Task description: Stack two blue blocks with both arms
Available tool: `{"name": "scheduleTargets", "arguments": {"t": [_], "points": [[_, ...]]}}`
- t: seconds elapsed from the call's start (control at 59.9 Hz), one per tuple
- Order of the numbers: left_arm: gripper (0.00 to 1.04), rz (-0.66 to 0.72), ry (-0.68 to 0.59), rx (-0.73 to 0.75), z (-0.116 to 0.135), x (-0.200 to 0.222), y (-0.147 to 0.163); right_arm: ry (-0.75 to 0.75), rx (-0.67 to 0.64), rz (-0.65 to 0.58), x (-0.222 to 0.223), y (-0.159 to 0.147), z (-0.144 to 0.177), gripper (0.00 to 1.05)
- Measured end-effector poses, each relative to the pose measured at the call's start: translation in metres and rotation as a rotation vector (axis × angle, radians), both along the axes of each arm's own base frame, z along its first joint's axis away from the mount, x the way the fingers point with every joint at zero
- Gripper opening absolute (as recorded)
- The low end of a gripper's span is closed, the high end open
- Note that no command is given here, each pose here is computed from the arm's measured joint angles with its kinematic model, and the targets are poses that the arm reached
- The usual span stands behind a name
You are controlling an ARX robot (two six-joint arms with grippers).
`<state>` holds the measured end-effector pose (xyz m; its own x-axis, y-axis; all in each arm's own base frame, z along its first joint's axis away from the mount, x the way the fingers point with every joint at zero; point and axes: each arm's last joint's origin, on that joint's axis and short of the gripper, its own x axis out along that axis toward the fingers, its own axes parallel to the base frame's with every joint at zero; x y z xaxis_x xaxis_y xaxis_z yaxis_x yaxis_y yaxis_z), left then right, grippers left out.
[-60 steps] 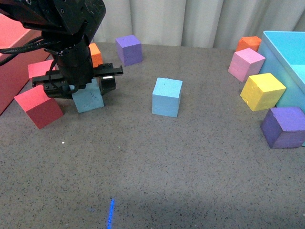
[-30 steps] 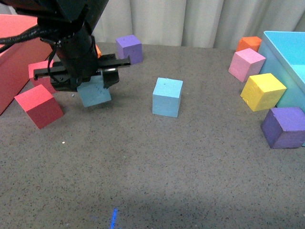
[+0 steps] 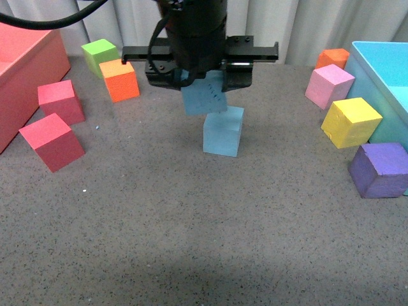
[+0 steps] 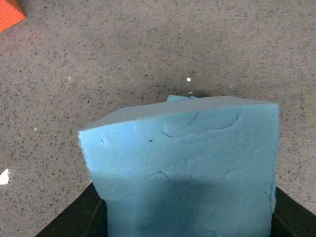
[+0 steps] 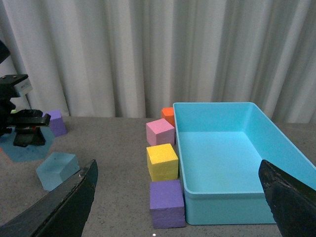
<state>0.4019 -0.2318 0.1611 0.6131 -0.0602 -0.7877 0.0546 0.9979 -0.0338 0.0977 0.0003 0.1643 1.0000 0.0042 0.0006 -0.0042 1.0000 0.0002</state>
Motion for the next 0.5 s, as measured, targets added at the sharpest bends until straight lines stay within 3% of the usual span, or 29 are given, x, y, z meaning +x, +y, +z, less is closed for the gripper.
{"name": "scheduleTargets", "arguments": {"t": [0.25,0.501], "points": [[0.52,-0.068,0.0,0.052,-0.007,0.006,-0.028,0.0,0.0,0.0,0.0,0.0,0.0,0.95],[0.52,-0.092,0.028,0.087,-0.021,0.01,-0.033,0.0,0.0,0.0,0.0,0.0,0.0,0.95]]}}
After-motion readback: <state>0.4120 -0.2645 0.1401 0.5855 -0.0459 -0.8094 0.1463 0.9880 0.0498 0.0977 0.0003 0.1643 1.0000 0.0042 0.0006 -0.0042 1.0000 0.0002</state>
